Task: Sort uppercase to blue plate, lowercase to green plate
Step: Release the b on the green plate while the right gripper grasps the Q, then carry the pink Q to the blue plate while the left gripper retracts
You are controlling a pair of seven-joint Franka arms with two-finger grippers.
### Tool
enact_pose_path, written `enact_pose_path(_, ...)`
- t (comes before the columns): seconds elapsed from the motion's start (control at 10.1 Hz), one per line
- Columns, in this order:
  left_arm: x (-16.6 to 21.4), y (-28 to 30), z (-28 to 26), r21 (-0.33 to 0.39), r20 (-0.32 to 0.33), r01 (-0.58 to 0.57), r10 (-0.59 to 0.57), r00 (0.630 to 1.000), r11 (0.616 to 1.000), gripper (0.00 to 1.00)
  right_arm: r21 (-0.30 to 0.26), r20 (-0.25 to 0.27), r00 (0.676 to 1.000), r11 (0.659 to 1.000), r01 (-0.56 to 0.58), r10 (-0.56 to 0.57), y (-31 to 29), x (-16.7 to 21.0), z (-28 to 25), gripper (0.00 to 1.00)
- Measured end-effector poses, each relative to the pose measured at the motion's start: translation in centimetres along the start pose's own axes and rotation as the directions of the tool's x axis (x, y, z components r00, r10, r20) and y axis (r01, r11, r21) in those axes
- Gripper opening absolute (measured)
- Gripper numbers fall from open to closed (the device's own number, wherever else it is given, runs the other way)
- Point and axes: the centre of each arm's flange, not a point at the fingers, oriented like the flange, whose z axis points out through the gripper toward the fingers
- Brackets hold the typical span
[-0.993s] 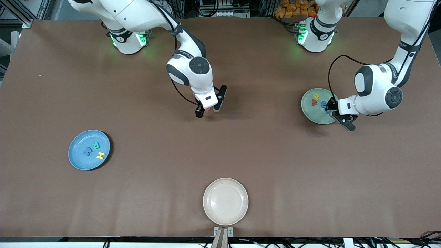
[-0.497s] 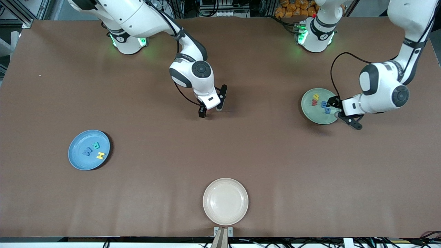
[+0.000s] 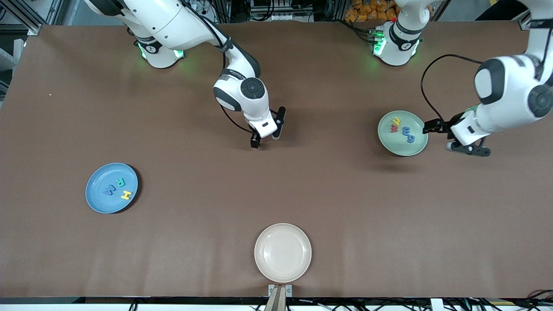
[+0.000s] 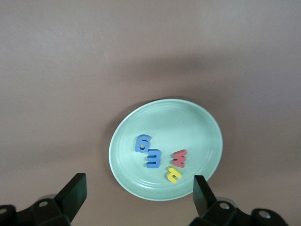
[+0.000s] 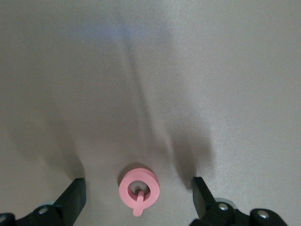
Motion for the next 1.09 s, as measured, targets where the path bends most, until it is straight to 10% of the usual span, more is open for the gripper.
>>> enact_pose_path(0.6,-2.5,-3.4,-20.3,-0.082,-0.155,0.108,-0.119,0.981,0.991,1.0,-0.067,0.012,0.999,0.997,0.048,-0.048,-0.3,0.2,0.0,1.0)
enact_pose_path(1.09,-2.1,0.3,-25.9,-0.067,-0.247,0.162,-0.174,0.953,0.984,1.0,-0.062,-0.001,1.0,0.998,0.014,-0.014,-0.2,0.1,0.7,1.0)
